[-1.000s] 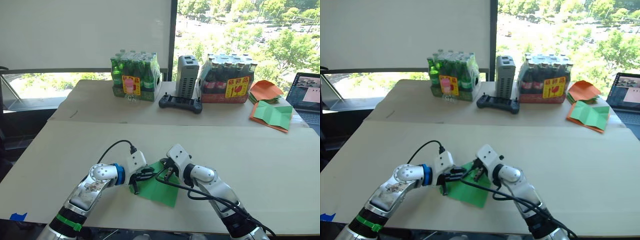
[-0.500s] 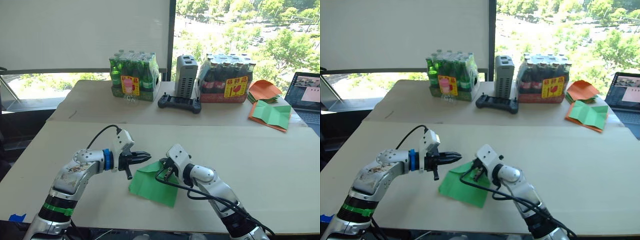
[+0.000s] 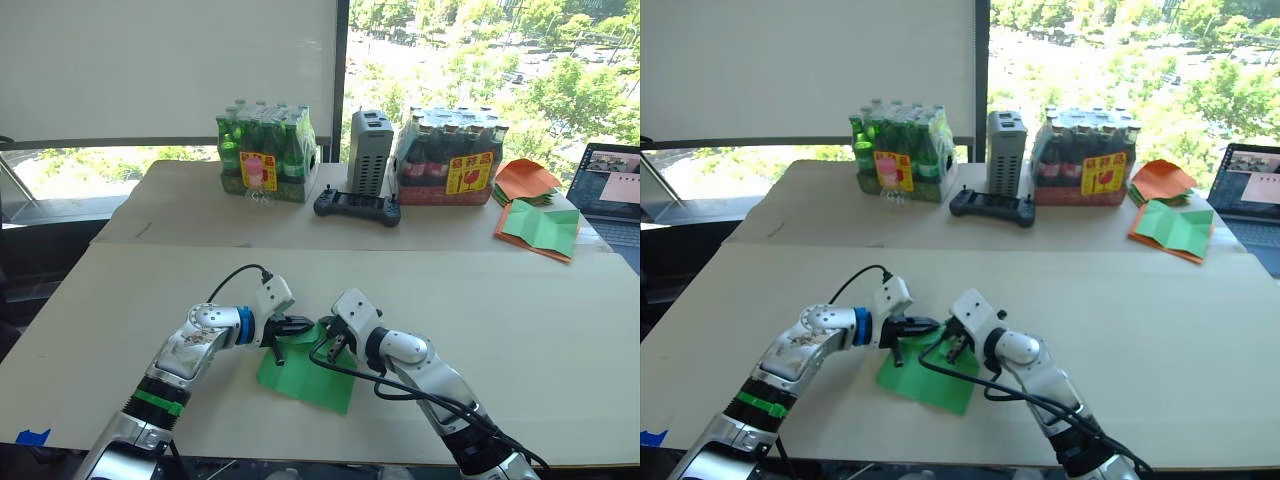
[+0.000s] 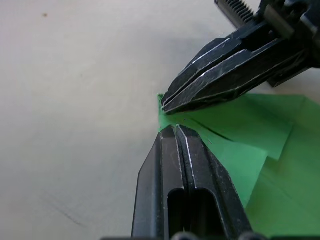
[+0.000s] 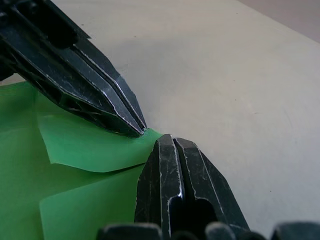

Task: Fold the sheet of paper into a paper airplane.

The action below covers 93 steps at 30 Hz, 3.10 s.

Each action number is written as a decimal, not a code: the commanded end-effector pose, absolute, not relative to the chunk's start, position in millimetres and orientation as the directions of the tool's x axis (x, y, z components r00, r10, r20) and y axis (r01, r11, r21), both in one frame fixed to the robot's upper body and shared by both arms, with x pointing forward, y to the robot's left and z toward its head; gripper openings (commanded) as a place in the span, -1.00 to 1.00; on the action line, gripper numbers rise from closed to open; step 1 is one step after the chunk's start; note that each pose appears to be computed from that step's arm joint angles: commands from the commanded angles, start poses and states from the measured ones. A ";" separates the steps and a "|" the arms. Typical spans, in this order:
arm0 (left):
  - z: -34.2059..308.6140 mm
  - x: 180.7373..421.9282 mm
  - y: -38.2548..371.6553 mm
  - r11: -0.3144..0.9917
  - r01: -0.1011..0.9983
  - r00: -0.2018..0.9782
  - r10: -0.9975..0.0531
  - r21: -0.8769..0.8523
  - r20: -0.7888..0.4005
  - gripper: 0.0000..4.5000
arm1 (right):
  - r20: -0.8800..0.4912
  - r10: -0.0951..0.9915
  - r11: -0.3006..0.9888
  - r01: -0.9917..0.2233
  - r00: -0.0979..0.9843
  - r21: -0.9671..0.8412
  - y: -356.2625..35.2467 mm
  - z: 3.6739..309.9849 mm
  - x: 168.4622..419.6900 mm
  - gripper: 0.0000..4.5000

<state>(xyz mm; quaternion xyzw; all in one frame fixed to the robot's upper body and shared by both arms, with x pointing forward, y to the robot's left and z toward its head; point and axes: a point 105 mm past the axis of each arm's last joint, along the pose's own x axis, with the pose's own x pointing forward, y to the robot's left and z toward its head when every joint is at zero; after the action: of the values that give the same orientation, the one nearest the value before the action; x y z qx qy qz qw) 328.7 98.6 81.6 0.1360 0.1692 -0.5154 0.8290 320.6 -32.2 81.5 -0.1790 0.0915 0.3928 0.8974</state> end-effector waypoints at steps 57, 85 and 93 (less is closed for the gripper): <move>49.6 272.2 165.1 0.485 0.870 0.434 -0.667 0.089 -0.606 -0.98 | -0.354 0.680 0.589 -0.766 0.642 -0.259 -28.7 75.3 315.6 -1.00; 91.7 304.2 121.5 0.443 0.895 0.430 -0.816 0.061 -0.387 -0.98 | -0.149 0.815 0.529 -0.824 0.560 -0.204 -48.2 141.6 295.2 -1.00; 56.8 296.2 117.5 0.371 0.924 0.363 -0.782 0.089 -0.506 -0.98 | -0.329 0.806 0.455 -0.871 0.492 -0.186 -91.7 120.8 277.5 -1.00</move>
<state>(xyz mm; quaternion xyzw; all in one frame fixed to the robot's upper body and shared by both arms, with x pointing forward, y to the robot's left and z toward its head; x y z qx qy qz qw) 302.4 113.4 76.7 0.1708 0.1577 -0.5280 0.8168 284.5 -95.8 109.0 -0.1684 0.1157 0.4740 0.8565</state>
